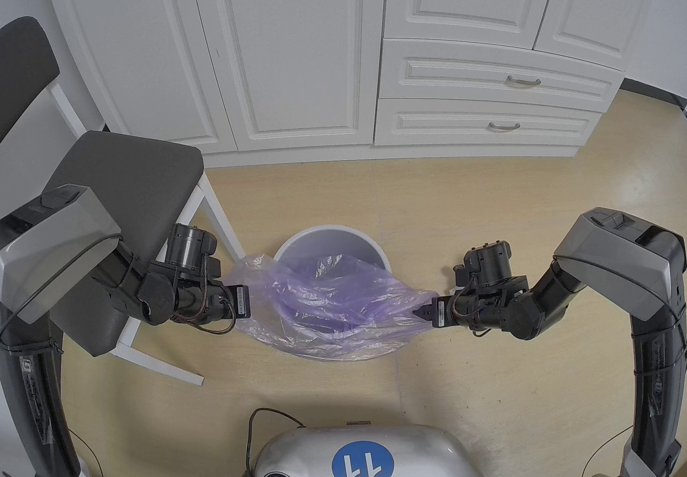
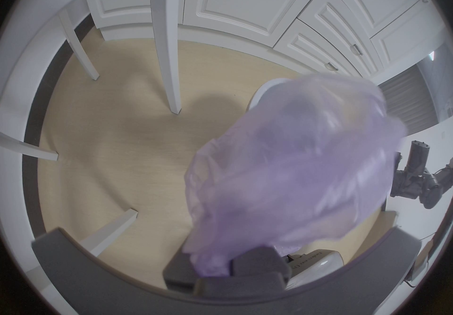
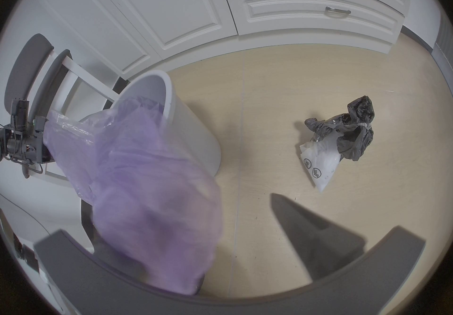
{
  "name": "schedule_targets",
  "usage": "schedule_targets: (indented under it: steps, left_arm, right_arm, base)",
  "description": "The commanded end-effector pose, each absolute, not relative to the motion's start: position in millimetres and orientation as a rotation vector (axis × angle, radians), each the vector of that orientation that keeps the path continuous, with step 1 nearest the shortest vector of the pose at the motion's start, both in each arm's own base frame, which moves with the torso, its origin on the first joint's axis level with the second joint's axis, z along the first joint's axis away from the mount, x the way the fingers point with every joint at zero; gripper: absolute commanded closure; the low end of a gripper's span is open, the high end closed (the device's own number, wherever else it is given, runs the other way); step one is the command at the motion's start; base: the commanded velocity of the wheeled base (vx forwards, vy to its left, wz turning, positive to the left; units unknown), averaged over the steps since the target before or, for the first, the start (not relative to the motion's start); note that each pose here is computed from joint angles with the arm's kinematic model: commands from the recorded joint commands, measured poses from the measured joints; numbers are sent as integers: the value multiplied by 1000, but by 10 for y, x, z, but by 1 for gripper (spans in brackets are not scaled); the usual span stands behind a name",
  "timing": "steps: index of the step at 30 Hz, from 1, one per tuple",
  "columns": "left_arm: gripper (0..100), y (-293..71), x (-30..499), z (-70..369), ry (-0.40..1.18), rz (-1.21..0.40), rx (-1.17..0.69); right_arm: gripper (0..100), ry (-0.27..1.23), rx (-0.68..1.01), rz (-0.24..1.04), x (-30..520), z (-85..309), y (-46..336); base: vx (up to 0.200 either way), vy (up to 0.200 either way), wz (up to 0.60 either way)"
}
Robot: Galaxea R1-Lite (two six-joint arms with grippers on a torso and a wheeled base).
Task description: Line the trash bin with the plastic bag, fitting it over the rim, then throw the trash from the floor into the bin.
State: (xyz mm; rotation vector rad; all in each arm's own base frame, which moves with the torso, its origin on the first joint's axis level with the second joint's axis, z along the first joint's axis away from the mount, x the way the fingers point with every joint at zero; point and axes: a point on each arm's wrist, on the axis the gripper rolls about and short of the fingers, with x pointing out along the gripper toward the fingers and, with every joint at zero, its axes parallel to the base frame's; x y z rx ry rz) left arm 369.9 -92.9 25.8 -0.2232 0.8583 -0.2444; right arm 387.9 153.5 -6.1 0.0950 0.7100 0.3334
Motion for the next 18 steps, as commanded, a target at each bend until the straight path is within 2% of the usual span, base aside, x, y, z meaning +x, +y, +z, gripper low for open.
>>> schedule_targets:
  steps: [1, 10, 17, 18]
  left_arm:
    - [100, -993, 3670, 312, 841, -236, -203]
    - [100, -998, 3676, 311, 822, -197, -143]
    - [100, -995, 3718, 217, 831, -158, -124]
    - [100, -994, 3722, 208, 831, -153, -121]
  right_arm:
    - [0, 698, 93, 355, 3822, 70, 1472]
    - [0, 644, 53, 515, 3647, 248, 1022]
    - [0, 592, 147, 844, 3532, -19, 700]
    - [0, 590, 152, 861, 3528, -42, 691]
  base:
    - [0, 0, 0]
    - [0, 0, 0]
    - [0, 0, 0]
    - [0, 0, 0]
